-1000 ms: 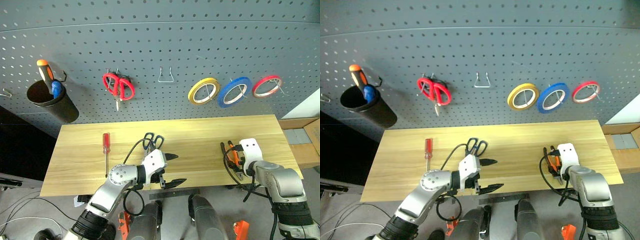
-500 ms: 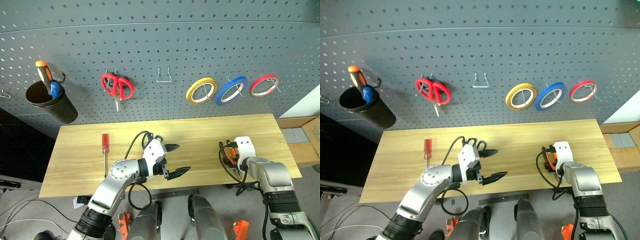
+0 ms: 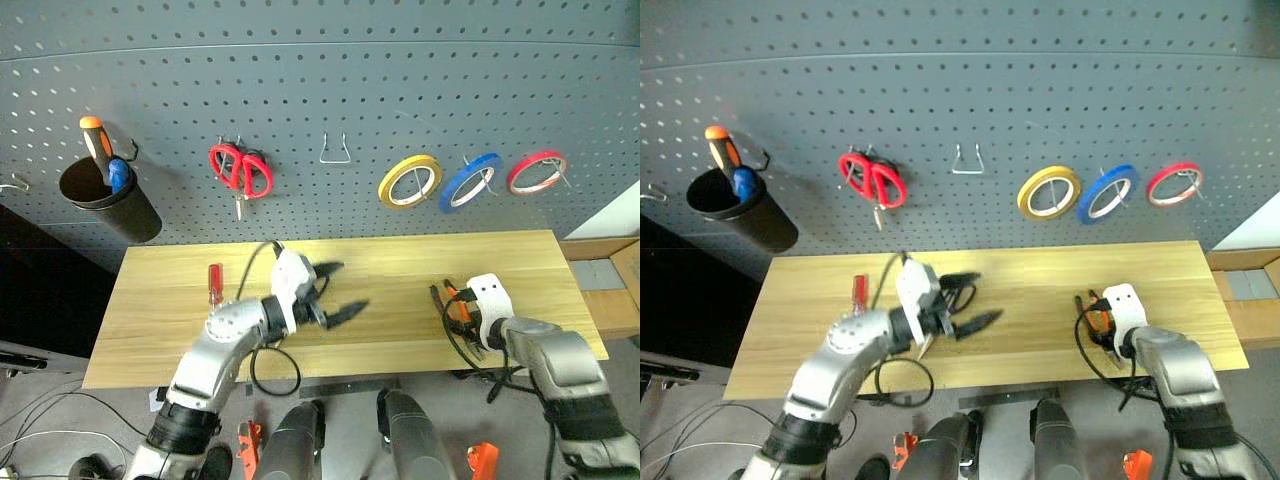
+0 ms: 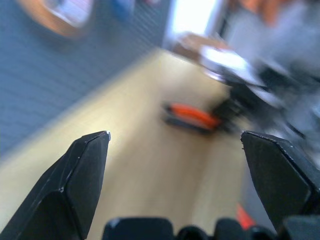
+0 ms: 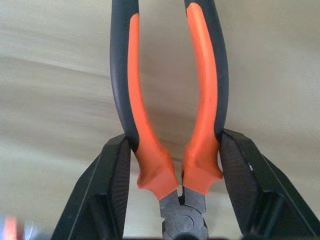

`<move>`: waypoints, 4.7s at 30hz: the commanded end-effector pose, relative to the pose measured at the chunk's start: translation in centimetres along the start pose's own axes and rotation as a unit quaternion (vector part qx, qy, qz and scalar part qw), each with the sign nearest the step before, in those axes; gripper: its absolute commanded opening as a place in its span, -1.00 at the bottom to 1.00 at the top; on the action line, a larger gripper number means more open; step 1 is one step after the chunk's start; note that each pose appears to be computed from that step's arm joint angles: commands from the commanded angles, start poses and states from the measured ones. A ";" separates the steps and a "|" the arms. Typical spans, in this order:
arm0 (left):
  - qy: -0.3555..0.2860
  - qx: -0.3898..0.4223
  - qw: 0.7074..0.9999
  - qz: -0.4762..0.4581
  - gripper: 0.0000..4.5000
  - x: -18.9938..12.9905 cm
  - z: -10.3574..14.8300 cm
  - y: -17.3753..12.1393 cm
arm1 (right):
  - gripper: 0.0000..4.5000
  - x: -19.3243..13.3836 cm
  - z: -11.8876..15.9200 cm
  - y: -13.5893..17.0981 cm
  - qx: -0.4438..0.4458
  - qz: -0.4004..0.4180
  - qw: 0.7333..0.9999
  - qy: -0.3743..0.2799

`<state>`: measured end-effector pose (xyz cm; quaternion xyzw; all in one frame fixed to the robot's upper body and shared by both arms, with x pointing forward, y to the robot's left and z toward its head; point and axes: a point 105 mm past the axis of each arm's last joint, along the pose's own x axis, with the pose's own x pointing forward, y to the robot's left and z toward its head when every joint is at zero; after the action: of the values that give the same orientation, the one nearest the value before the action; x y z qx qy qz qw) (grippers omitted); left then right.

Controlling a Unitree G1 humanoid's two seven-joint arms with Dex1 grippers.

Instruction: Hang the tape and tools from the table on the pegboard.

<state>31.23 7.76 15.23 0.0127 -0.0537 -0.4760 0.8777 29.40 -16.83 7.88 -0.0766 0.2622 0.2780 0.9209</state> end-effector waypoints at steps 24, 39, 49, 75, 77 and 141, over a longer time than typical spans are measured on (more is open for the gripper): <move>-0.174 0.127 0.937 0.276 1.00 -7.7 8.5 2.2 | -0.06 -5.0 29.1 12.4 -0.177 0.120 0.809 -0.548; -0.168 0.131 0.933 0.289 1.00 -8.0 8.5 1.8 | -0.06 -2.3 29.4 10.8 -0.178 0.043 0.798 -0.574; -0.174 0.130 0.932 0.291 1.00 -7.8 8.9 1.3 | -0.06 1.0 27.3 10.2 -0.170 0.003 0.813 -0.557; -0.161 0.127 0.933 0.295 1.00 -7.9 8.9 1.4 | -0.06 3.6 24.9 8.6 -0.125 -0.060 0.838 -0.527; -0.157 0.124 0.935 0.293 1.00 -7.9 8.7 1.3 | 0.32 3.7 24.6 8.6 -0.116 -0.058 0.843 -0.522; 0.438 -0.102 0.835 0.317 -0.17 -2.3 -16.3 3.1 | 1.00 1.3 7.7 10.7 -0.108 0.215 0.954 -0.180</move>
<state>35.43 10.37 0.75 0.1101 0.3495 -0.1249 0.9220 28.01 -5.18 12.25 -0.0627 0.0998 0.4997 0.8582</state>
